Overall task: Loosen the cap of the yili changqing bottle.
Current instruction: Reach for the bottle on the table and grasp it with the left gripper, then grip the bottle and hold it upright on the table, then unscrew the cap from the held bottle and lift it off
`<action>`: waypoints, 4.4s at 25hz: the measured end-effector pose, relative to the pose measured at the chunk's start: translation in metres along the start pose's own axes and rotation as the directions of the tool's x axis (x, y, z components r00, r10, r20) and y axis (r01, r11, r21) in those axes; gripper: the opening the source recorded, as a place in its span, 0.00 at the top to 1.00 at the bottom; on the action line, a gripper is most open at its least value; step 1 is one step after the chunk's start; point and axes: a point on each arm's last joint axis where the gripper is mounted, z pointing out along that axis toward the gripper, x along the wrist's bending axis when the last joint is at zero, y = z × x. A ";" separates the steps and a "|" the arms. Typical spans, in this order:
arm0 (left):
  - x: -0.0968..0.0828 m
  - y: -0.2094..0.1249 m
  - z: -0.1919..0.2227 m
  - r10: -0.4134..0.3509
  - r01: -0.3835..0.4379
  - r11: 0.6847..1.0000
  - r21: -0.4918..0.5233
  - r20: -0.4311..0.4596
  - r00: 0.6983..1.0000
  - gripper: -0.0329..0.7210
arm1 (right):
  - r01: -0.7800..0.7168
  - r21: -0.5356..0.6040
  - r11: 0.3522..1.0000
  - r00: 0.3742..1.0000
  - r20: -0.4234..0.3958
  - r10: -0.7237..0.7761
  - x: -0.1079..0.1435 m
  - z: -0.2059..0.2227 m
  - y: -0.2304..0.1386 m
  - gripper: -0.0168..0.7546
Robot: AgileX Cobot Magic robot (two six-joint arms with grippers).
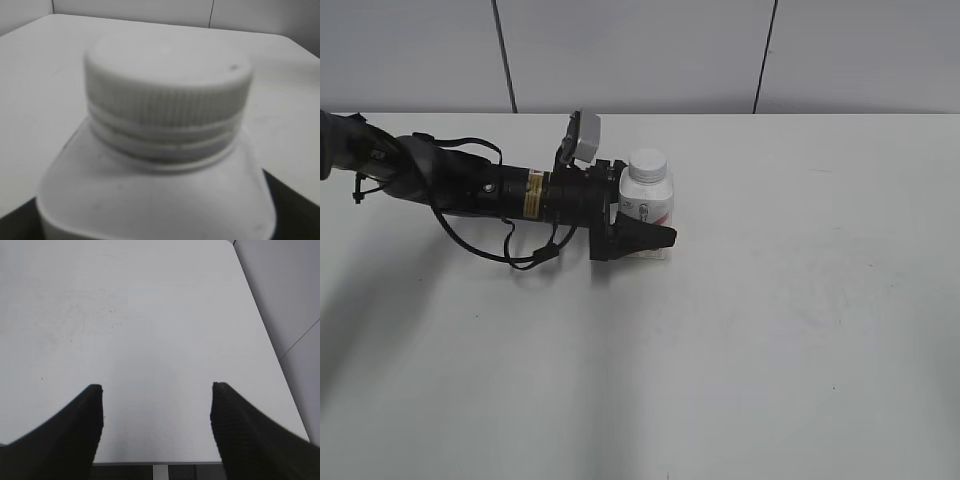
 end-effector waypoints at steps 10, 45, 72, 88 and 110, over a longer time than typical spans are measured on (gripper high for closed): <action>0.002 0.000 -0.002 -0.002 0.002 1.000 0.005 -0.002 1.000 0.37 | 0.000 0.000 1.000 1.000 0.000 0.000 0.000 0.000 0.000 0.29; -0.118 0.008 0.019 0.076 -0.076 0.997 -0.007 0.021 0.997 0.45 | 0.000 -0.002 1.000 1.000 0.000 0.000 0.000 0.000 0.000 0.29; -0.118 -0.007 0.023 0.029 -0.029 0.999 -0.029 0.007 1.000 0.45 | 0.000 -0.002 1.000 1.000 0.000 0.000 0.000 0.000 0.000 0.29; -0.119 -0.007 0.023 0.031 -0.031 0.999 -0.028 0.011 0.999 0.45 | 0.029 -0.021 0.999 0.999 0.023 -0.029 -0.002 0.000 0.002 0.29; -0.118 -0.007 0.023 0.032 -0.032 0.999 -0.029 0.009 0.999 0.45 | -0.179 0.265 0.948 0.962 -0.156 0.225 -0.004 0.043 0.070 0.29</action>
